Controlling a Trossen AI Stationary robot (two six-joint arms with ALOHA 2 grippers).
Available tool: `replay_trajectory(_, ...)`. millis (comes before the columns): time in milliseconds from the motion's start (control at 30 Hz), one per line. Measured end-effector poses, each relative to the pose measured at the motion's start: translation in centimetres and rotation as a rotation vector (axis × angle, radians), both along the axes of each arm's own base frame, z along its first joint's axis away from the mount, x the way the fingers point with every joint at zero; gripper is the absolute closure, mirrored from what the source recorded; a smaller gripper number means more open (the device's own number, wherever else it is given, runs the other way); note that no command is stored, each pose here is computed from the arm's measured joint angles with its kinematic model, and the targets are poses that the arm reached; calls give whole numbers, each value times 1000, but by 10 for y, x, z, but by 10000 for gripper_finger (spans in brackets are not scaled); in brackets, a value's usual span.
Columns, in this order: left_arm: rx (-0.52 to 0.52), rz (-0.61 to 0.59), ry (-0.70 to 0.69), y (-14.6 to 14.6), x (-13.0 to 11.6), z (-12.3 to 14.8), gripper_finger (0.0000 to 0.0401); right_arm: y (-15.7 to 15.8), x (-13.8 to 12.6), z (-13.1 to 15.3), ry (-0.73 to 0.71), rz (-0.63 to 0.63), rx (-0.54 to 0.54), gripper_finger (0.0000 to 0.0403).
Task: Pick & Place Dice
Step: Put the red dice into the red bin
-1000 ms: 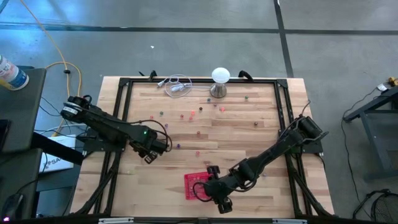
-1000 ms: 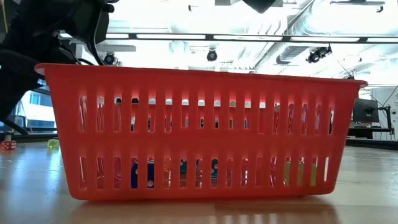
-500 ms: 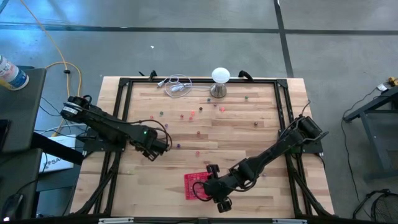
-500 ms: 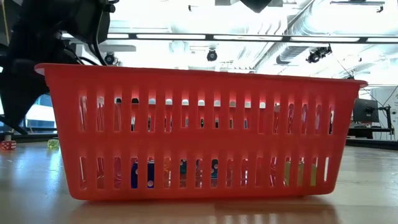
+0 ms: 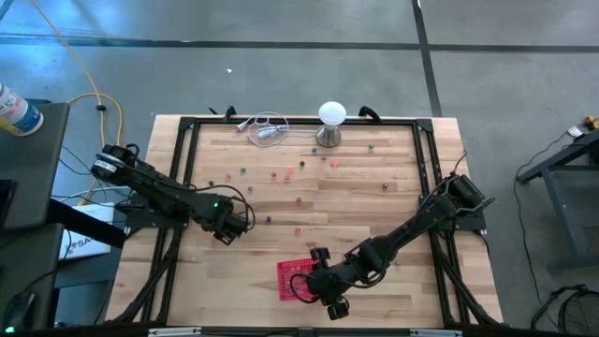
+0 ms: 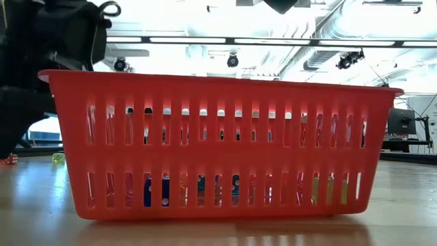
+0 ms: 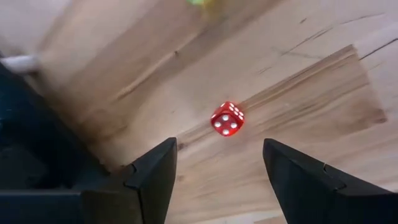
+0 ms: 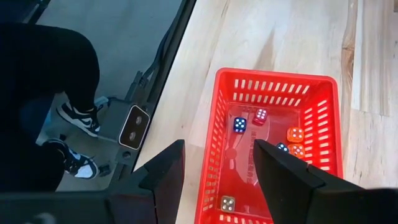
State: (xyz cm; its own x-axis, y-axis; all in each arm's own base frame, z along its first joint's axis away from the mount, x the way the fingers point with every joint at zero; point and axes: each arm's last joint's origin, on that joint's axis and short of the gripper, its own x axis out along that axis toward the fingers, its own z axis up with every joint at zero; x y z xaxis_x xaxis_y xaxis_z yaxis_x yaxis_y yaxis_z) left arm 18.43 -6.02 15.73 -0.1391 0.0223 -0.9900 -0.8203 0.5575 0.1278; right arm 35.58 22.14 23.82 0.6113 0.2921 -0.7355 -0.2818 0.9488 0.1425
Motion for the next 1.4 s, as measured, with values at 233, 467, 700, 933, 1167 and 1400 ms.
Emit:
replay_trajectory(233, -22, -23, -68, 0, 4, -6, 171, 0, 0, 0, 0, 0, 0, 222)
replay_trajectory(467, -30, -11, -64, 9, 4, -10, 171, 0, 0, 0, 1, -1, 1, 222)
replay_trajectory(700, -16, -130, -90, 8, 5, -11, 171, 0, 0, 0, 1, -3, 2, 222)
replay_trajectory(933, 3, -191, -100, 0, 3, -11, 171, 0, 0, 0, 1, -3, 2, 222)
replay_trajectory(1167, 26, -171, -112, -7, 2, -11, 172, 0, 0, 0, -2, 3, -2, 222)
replay_trajectory(1400, 32, -131, -117, -7, 2, -12, 172, 0, 1, 0, -9, 4, 1, 222)
